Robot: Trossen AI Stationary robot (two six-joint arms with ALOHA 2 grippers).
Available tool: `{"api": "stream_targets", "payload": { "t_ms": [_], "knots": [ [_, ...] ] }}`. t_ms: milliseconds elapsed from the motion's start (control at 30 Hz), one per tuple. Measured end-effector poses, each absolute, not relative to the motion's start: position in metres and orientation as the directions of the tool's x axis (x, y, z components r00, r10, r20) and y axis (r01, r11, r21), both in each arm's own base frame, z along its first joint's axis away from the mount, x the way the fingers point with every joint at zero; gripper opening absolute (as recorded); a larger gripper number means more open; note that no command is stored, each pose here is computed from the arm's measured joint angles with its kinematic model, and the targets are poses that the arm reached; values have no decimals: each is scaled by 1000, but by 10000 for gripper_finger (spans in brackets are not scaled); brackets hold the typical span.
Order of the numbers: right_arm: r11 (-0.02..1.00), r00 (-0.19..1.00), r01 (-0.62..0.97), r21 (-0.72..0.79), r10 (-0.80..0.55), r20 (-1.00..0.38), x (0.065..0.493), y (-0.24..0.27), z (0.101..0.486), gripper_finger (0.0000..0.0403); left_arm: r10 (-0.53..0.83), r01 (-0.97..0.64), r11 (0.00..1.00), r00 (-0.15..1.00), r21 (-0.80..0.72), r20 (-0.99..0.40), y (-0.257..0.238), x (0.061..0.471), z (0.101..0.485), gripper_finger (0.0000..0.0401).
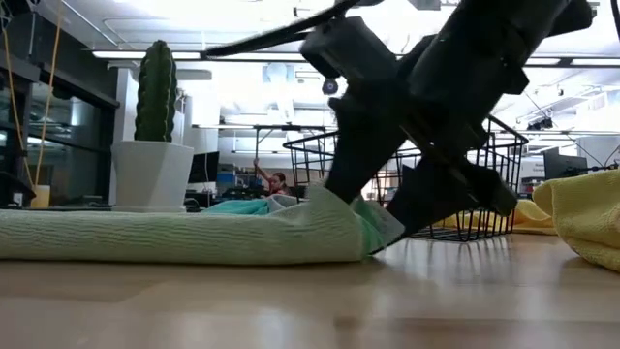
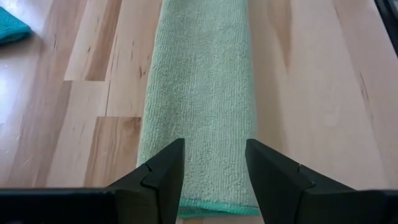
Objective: Fold microfiber towels
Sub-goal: Fold the green microfiber towel
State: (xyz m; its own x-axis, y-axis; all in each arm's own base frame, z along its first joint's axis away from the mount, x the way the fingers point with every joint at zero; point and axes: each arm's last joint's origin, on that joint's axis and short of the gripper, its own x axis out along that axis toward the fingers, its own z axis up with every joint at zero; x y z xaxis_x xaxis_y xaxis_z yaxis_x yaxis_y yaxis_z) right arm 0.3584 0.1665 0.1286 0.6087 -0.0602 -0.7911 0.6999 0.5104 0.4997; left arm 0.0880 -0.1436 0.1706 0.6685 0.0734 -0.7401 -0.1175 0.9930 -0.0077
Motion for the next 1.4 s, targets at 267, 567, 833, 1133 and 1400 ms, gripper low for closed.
{"api": "stream_targets", "payload": {
  "t_ms": [267,567,833,1133,1400],
  "knots": [
    [507,585,714,482,-53,-809,359,162,128,207,73,-117,993,666,-7,-743,-144,88,170,158],
    [541,472,745,389,-17,-881,344,161,134,204,73,-116,993,666,-7,-743,-144,88,170,158],
    [500,471,782,372,-83,-878,328,163,158,204,72,-117,993,666,-8,-742,-144,88,170,158],
    [438,601,729,526,-42,-798,348,169,150,203,71,-117,993,667,-11,-742,-144,88,171,158],
    [394,569,769,504,-63,-820,350,170,130,203,70,-118,993,668,-13,-741,-144,88,171,158]
  ]
}}
